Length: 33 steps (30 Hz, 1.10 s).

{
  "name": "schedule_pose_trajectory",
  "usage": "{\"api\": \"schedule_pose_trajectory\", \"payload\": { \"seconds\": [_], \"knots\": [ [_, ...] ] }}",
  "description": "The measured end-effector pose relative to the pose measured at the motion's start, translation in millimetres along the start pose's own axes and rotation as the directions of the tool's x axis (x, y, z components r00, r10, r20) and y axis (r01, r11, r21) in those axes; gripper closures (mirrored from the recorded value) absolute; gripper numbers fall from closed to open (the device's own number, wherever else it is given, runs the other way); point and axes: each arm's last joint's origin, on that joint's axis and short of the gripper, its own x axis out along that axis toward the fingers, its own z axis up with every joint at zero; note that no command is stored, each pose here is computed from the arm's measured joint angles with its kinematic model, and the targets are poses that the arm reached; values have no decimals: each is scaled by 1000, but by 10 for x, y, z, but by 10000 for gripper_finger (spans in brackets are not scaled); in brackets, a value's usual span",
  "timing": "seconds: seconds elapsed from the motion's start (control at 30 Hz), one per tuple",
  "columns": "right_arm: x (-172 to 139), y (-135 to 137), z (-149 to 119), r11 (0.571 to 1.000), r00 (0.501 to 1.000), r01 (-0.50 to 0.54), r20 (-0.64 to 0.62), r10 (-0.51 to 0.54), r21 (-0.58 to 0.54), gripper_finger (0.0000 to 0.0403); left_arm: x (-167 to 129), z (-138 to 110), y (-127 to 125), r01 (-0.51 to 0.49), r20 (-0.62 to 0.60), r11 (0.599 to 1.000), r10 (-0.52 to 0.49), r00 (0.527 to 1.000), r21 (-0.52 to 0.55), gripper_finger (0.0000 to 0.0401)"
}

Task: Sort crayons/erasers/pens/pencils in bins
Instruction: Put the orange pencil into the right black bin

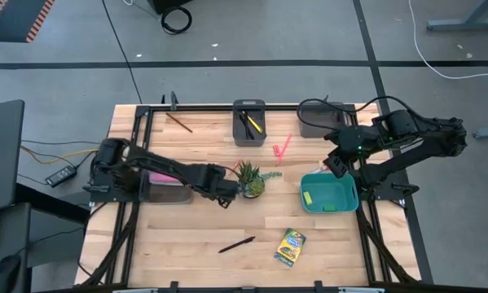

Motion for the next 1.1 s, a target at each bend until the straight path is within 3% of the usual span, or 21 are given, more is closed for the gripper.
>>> {"api": "schedule_pose_trajectory", "payload": {
  "seconds": [0.27,0.43,0.83,1.1],
  "knots": [
    [50,64,50,1000,1000,-7,27,6,4,230,-349,225,227,57,132,997,-51,990,-48,392],
    [102,109,79,1000,1000,0,25,0,9,230,-389,304,296,77,111,997,-76,991,-5,393],
    [246,201,122,999,999,34,-21,-34,-4,230,103,156,30,43,-72,993,-36,997,105,294],
    [250,205,122,999,999,31,-27,-32,-7,230,378,-47,-114,8,-160,986,19,987,168,279]
  ]
}}
